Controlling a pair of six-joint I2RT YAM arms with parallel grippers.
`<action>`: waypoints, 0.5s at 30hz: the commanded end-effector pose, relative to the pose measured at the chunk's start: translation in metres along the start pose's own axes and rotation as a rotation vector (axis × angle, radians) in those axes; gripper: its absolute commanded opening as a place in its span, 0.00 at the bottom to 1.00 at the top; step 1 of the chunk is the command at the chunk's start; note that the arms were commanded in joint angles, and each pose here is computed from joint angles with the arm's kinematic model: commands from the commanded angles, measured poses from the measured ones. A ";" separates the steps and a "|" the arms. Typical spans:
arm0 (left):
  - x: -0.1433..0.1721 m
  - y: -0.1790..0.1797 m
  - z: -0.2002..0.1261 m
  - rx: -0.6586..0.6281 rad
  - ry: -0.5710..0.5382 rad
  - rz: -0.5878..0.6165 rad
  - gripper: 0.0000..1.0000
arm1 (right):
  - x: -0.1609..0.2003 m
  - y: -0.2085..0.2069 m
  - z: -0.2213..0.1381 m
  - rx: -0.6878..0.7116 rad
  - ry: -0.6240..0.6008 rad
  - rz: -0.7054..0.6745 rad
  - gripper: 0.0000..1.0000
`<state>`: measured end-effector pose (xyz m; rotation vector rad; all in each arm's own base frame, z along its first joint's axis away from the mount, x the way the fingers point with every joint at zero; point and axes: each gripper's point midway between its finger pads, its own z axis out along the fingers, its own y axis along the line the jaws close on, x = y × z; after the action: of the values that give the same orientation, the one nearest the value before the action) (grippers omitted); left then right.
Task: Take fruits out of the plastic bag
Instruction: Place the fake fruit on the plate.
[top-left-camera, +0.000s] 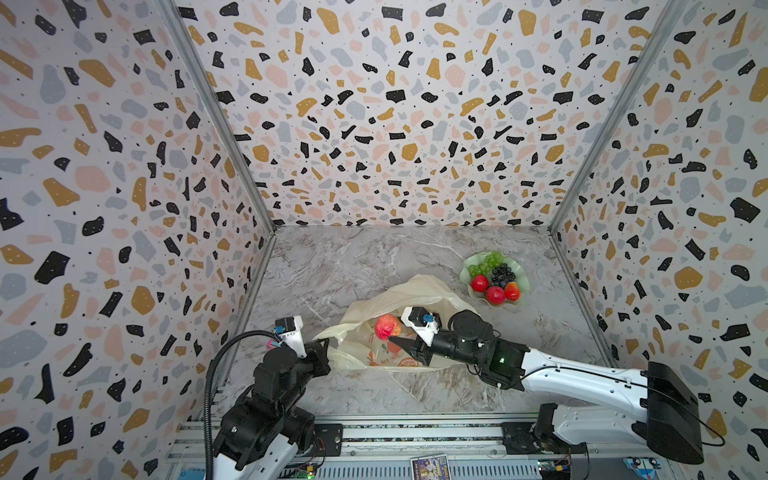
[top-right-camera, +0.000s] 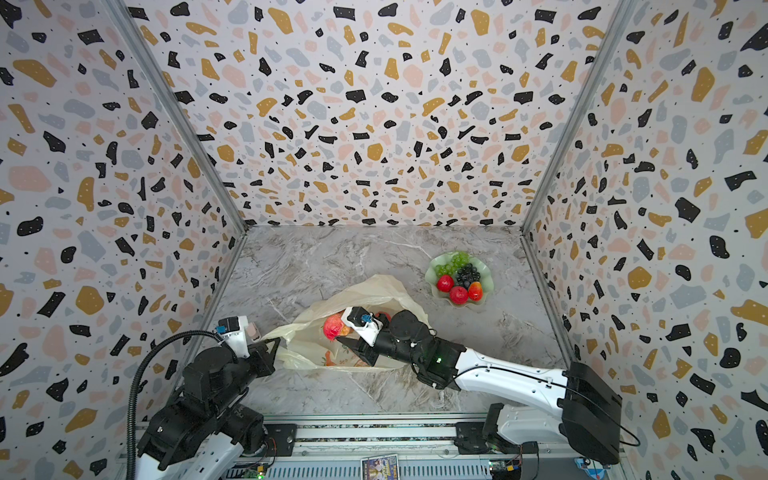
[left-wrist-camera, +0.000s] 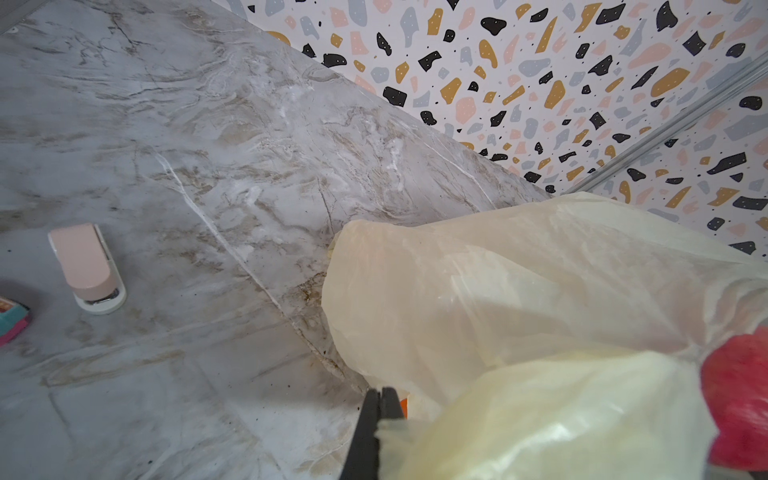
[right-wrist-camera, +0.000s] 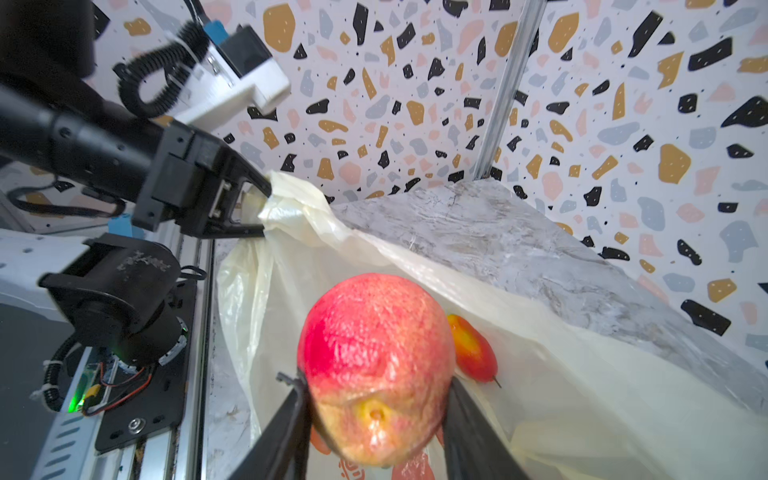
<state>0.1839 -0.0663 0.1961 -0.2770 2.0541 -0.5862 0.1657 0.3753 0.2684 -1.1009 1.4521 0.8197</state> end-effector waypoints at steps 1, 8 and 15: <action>0.000 0.005 0.002 -0.025 -0.006 -0.009 0.05 | -0.038 0.000 -0.013 -0.012 -0.047 -0.021 0.20; 0.000 0.006 0.002 -0.031 -0.007 -0.015 0.05 | -0.093 -0.013 -0.050 0.069 -0.168 -0.050 0.19; 0.001 0.007 0.003 -0.034 0.000 -0.012 0.05 | -0.136 -0.043 -0.089 0.250 -0.242 -0.105 0.18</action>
<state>0.1850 -0.0638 0.1956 -0.2983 2.0521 -0.5759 0.1649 0.3264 0.3963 -0.9246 1.2623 0.7400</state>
